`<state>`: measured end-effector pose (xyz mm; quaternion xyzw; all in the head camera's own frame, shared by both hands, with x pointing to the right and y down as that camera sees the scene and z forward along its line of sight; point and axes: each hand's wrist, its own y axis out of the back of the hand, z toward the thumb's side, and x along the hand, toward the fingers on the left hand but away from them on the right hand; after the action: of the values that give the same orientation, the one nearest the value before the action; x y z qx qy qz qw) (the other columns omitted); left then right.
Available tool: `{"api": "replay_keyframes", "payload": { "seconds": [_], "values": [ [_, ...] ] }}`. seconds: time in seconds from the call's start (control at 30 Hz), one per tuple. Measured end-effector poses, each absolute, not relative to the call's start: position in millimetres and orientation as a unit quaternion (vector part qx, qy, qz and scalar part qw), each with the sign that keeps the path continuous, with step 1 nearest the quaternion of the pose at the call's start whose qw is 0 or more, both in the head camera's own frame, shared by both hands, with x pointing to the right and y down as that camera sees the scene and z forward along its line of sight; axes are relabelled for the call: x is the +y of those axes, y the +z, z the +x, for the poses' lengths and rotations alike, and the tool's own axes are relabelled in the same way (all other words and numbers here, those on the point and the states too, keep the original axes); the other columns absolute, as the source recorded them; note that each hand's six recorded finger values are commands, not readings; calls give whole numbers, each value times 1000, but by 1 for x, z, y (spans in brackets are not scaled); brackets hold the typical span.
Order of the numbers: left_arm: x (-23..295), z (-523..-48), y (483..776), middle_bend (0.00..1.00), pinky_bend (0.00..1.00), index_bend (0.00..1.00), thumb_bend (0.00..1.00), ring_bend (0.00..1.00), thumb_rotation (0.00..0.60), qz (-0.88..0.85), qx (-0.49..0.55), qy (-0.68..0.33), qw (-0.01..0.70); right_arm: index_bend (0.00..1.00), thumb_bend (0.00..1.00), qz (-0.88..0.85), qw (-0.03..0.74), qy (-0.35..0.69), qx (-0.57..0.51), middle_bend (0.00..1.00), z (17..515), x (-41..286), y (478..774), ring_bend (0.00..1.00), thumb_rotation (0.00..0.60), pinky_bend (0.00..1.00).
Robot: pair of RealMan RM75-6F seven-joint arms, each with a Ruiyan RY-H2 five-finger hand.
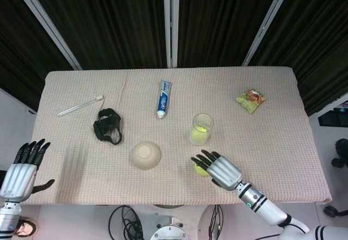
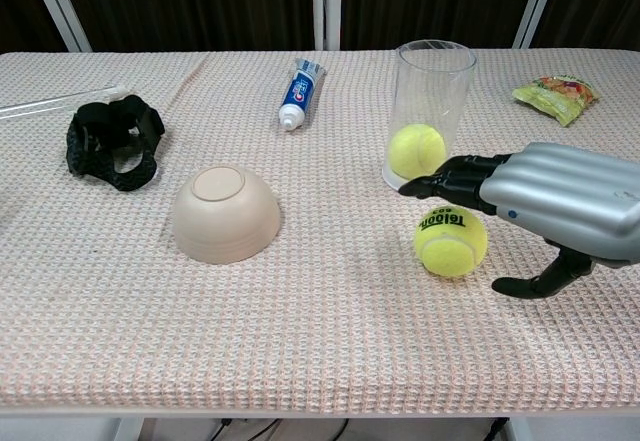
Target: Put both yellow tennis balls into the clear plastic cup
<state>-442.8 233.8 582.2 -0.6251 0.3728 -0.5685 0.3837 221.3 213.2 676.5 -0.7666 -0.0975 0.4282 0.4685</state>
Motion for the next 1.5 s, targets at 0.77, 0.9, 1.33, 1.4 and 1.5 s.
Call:
{"api": "replay_keyframes", "payload": {
  "seconds": [0.77,0.9,1.33,1.4,1.5],
  "values": [
    [233,-454,584,11,0,63,54,0,600,-625,386,-566,373,740,329,-743,515,404,-141,618,210,198,673,622,600,771],
    [232,-453,583,10,0,63,54,0,600,-625,389,-564,374,736,327,-728,538,367,-213,618,212,173,637,621,600,771],
    [229,-447,580,11,0,63,53,0,600,-630,385,-556,382,678,327,-669,562,343,-344,601,217,92,583,621,600,771],
    [229,-447,580,11,0,63,54,0,600,-630,384,-556,383,661,327,-671,556,355,-338,598,214,88,589,621,600,771],
    [228,-447,582,11,0,63,54,0,600,-628,380,-559,386,628,327,-675,551,368,-325,585,208,84,597,613,600,764]
  ]
}}
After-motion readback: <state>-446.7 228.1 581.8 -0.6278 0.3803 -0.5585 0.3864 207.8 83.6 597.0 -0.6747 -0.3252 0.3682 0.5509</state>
